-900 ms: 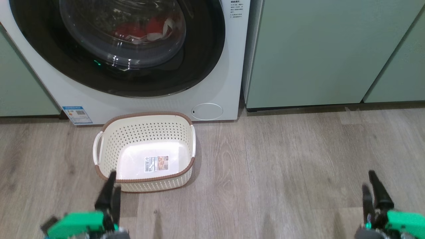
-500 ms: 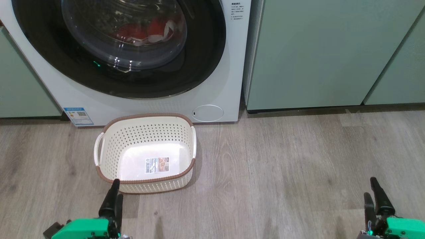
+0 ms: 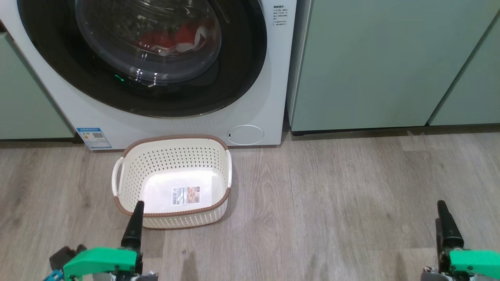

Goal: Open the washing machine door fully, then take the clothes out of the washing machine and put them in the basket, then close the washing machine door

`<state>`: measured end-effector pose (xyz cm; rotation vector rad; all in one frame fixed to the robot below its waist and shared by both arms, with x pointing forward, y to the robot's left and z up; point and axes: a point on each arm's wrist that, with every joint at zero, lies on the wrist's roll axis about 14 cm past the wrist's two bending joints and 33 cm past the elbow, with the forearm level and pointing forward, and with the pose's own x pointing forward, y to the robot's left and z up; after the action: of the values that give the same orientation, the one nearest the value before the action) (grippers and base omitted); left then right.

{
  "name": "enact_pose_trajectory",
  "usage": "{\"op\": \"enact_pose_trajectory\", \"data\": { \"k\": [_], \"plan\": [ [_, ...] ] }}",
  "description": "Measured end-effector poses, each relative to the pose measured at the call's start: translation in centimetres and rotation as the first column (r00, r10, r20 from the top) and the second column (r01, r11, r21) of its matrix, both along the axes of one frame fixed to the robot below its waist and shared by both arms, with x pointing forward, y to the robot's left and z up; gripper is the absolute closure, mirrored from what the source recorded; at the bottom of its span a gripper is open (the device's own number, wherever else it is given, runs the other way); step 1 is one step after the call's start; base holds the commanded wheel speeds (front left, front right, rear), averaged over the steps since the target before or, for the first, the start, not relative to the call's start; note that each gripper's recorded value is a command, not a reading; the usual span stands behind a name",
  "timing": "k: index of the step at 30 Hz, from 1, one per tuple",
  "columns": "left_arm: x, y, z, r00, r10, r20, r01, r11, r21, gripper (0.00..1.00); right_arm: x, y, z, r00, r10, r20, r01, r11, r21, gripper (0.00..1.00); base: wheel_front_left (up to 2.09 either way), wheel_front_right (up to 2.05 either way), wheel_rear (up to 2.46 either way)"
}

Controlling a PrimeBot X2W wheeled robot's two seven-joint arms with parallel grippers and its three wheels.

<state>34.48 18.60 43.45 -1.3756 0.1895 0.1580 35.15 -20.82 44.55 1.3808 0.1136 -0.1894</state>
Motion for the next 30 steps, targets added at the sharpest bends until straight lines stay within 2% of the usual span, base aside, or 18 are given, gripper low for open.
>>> {"op": "enact_pose_trajectory", "data": {
  "k": [12, 21, 30],
  "plan": [
    [0.1, -0.8, 0.4, 0.999, -0.051, -0.009, 0.051, 0.983, 0.179, 0.00, 0.4, 0.1, 1.5, 0.999, 0.032, 0.030, -0.026, 0.981, -0.191, 0.00, 0.00, 0.00, 0.00],
    [0.7, -1.3, 1.4, 0.997, -0.081, 0.006, 0.076, 0.951, 0.301, 0.00, 0.7, 0.5, 2.5, 0.996, 0.069, 0.047, -0.049, 0.940, -0.338, 0.00, 0.00, 0.00, 0.00],
    [0.9, -1.2, 2.2, 0.995, -0.092, 0.025, 0.074, 0.911, 0.407, 0.00, 0.9, 0.5, 3.4, 0.994, 0.083, 0.064, -0.047, 0.896, -0.443, 0.00, 0.00, 0.00, 0.00]
  ]
}}
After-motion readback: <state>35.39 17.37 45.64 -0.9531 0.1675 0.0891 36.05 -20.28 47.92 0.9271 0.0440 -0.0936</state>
